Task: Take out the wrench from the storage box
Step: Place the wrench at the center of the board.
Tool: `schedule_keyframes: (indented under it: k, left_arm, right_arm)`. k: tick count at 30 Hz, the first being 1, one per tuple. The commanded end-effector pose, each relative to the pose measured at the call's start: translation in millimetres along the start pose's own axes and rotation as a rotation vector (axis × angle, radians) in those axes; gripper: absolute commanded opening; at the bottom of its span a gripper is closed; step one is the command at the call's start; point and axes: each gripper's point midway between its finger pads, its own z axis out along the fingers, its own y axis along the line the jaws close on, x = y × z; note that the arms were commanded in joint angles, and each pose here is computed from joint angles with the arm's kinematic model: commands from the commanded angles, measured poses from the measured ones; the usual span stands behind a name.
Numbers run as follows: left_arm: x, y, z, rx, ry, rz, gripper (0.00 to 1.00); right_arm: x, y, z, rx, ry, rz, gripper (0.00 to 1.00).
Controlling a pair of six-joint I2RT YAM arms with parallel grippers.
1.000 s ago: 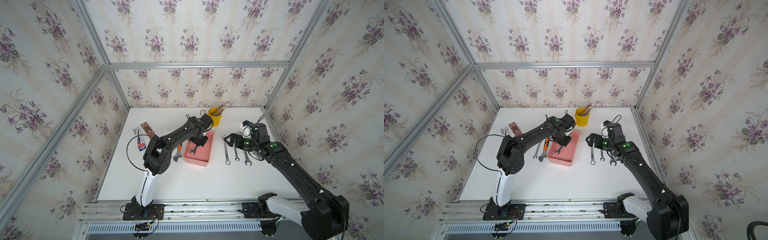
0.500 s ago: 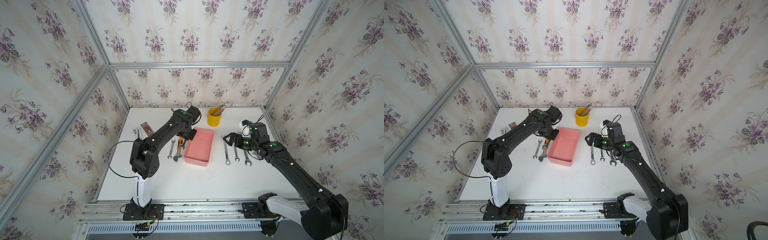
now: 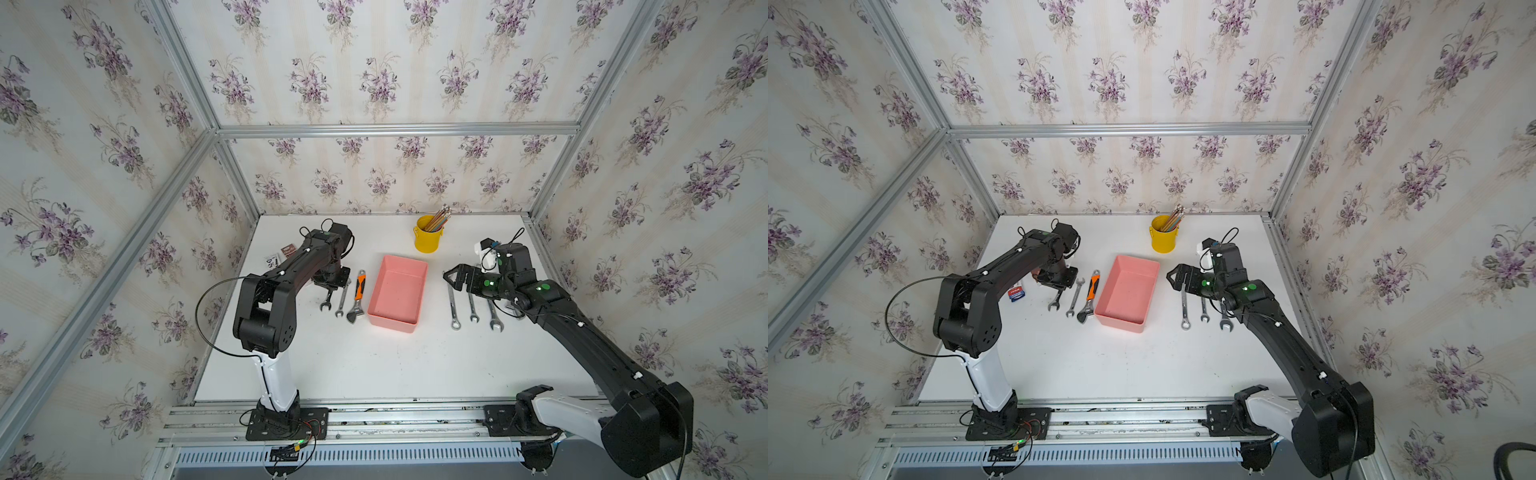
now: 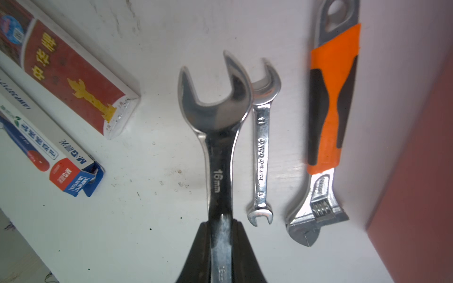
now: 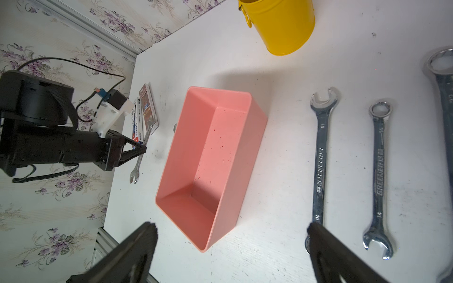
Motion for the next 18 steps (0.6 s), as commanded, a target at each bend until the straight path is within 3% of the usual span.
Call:
schedule_keyframes:
  k: [1, 14, 18]
  left_arm:
    - [-8, 5, 11, 0.004, -0.026, -0.043, 0.13]
    - [-3, 13, 62, -0.003, 0.055, -0.078, 0.13]
    - [0, 15, 68, -0.009, 0.072, -0.077, 0.24]
  right_arm:
    - [-2, 3, -2, -0.009, -0.005, -0.014, 1.0]
    - [1, 0, -3, 0.007, 0.004, -0.02, 1.0]
    - [1, -1, -3, 0.01, 0.004, -0.019, 1.0]
